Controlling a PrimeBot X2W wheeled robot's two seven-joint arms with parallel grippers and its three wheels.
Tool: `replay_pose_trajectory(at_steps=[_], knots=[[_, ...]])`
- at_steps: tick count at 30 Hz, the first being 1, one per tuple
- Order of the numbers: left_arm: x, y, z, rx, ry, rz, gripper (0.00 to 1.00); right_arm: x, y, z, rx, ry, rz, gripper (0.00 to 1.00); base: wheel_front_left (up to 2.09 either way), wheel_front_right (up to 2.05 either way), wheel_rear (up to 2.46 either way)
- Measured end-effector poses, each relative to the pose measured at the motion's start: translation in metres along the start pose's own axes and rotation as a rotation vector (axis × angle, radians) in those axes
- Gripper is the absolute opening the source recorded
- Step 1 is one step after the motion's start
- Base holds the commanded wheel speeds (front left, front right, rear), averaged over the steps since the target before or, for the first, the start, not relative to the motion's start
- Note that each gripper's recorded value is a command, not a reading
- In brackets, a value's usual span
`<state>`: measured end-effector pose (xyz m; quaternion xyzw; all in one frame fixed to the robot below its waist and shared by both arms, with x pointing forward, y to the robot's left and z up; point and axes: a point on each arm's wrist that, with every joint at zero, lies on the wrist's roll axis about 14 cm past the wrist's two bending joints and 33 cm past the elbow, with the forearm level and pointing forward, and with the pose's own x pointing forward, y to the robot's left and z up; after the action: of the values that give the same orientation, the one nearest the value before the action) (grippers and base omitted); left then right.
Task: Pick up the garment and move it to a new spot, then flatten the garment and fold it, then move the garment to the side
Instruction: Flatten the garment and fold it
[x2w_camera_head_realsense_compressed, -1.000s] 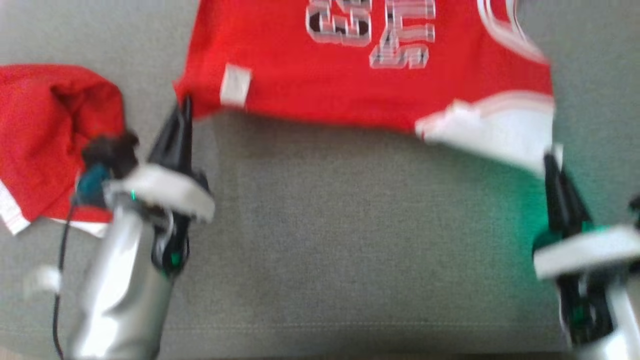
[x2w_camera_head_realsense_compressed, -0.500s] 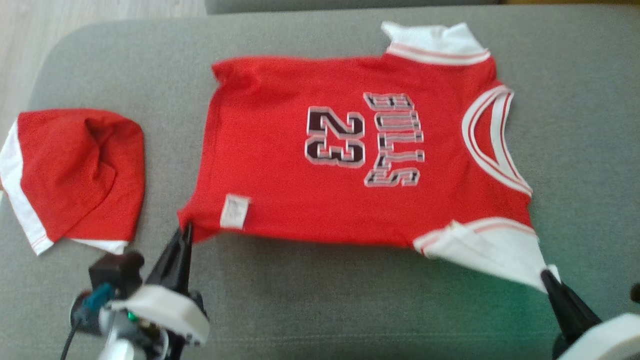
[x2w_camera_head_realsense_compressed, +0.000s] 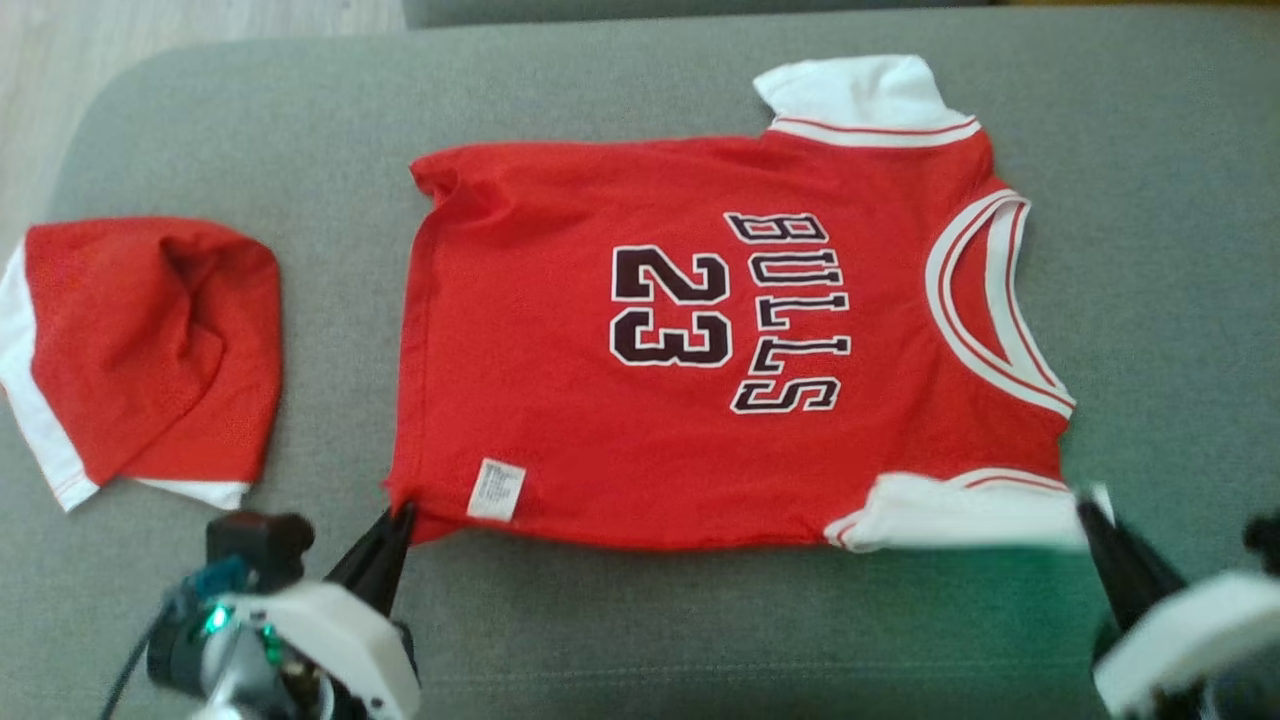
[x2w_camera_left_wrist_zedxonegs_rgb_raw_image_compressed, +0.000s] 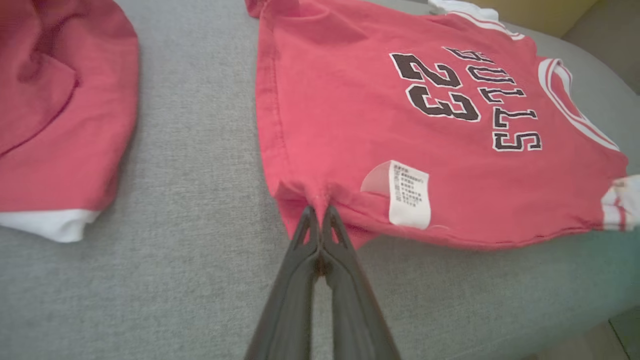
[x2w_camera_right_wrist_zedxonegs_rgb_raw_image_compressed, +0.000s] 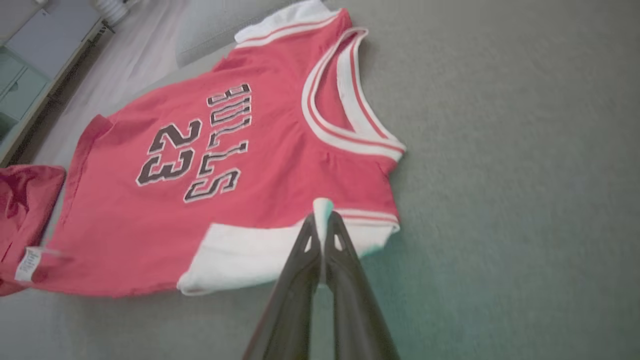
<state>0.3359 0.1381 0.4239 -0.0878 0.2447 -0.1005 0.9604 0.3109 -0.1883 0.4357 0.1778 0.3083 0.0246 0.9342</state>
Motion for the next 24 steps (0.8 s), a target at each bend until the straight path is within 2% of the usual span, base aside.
replay_pose_trajectory(at_steps=[12, 24], knots=[[0.052, 0.013, 0.026, 0.06, 0.056, -0.06, 0.0, 0.089, 0.017, 0.064, -0.192, -0.092, 0.076, 0.0, 0.0, 0.0, 0.0], [0.085, 0.029, 0.008, 0.063, 0.12, -0.052, 0.0, 0.141, 0.018, 0.075, -0.24, -0.14, 0.117, 0.0, 0.0, 0.0, 0.0]])
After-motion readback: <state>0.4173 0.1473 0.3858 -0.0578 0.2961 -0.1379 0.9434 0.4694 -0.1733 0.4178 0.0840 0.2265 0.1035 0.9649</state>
